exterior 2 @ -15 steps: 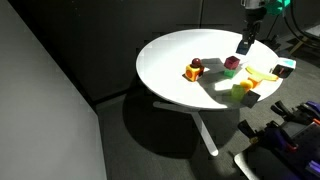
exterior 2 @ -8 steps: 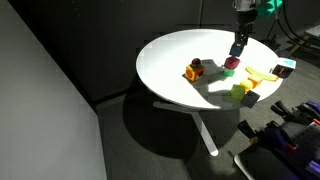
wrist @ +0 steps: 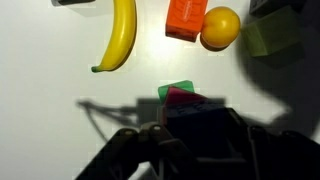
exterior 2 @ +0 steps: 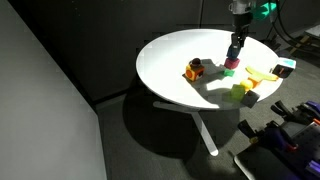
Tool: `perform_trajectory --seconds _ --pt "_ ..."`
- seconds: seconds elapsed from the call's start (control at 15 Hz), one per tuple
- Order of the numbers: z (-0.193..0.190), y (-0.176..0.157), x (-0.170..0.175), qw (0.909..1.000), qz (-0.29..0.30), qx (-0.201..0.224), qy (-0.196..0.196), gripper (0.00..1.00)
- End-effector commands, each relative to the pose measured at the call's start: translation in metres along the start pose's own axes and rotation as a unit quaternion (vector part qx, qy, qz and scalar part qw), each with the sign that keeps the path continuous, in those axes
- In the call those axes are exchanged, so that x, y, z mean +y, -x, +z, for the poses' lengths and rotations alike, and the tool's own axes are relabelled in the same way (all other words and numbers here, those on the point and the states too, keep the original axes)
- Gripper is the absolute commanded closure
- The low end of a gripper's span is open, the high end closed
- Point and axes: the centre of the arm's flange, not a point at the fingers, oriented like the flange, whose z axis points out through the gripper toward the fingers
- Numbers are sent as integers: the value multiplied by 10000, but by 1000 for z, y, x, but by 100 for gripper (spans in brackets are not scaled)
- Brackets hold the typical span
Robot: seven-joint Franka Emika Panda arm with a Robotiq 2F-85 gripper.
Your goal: Put the blue block on top of the pink block
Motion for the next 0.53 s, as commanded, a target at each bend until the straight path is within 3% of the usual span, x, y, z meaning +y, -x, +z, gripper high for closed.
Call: perform_trajectory --seconds 0.0,0.47 --pt "-2 -12 3 9999 101 -37 -33 66" --pt "10 -16 5 9998 101 -140 -51 66"
